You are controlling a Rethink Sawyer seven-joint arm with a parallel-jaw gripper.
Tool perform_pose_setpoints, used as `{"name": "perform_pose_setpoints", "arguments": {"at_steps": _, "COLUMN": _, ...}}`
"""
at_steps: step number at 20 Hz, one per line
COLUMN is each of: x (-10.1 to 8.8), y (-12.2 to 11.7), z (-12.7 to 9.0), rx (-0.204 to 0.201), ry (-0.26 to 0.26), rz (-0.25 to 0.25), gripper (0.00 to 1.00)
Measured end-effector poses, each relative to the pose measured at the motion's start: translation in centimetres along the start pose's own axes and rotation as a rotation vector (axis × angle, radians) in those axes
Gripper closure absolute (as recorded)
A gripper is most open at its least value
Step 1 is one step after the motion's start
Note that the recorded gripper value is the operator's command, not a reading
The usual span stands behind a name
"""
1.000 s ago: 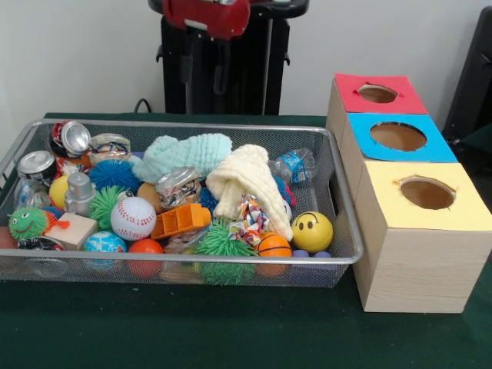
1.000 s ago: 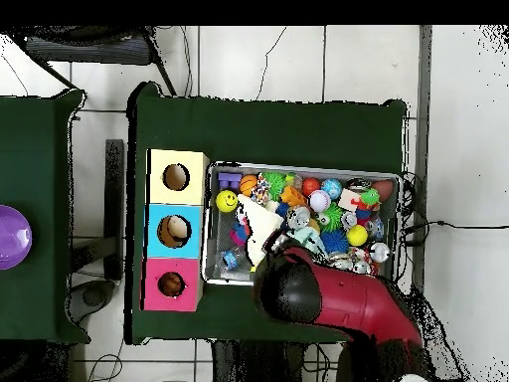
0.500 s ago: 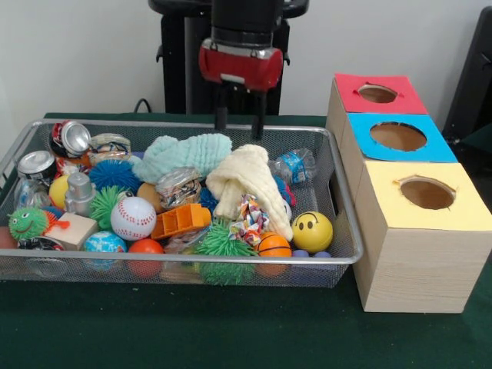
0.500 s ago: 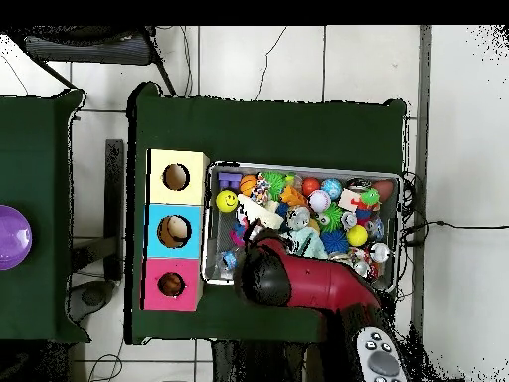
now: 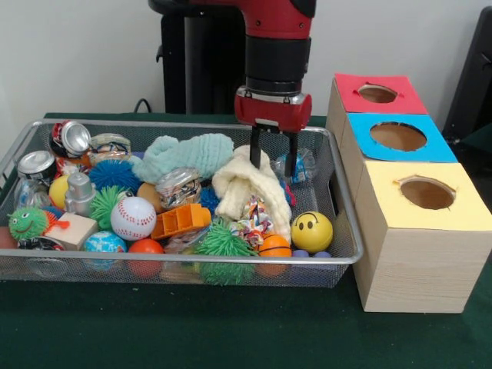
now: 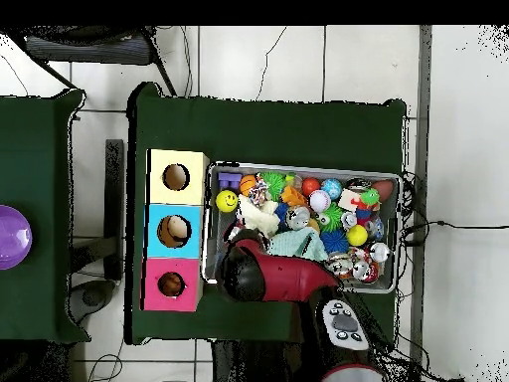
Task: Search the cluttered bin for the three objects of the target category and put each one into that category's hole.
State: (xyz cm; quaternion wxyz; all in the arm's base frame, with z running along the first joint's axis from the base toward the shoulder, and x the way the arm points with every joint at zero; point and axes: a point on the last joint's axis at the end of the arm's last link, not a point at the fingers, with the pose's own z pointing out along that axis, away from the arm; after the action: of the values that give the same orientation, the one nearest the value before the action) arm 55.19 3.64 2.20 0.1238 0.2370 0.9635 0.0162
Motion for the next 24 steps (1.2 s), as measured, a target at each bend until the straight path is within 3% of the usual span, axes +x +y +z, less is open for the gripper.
{"name": "perform_pose_setpoints", "arguments": {"at_steps": 6, "x": 1.1, "y": 0.2, "z": 1.0, "rx": 0.006, "ry": 0.021, "rz": 0.012, "gripper": 0.0}}
{"name": "perform_pose_setpoints", "arguments": {"at_steps": 10, "x": 1.0, "y": -0.1, "z": 1.0, "rx": 0.035, "ry": 0.004, "rz": 0.014, "gripper": 0.0}}
{"name": "perform_pose_setpoints", "arguments": {"at_steps": 11, "x": 1.0, "y": -0.1, "z": 0.9, "rx": 0.054, "ry": -0.006, "rz": 0.007, "gripper": 1.0}}
{"name": "perform_pose_setpoints", "arguments": {"at_steps": 24, "x": 1.7, "y": 0.7, "z": 0.0, "rx": 0.141, "ry": -0.053, "rz": -0.009, "gripper": 1.0}}
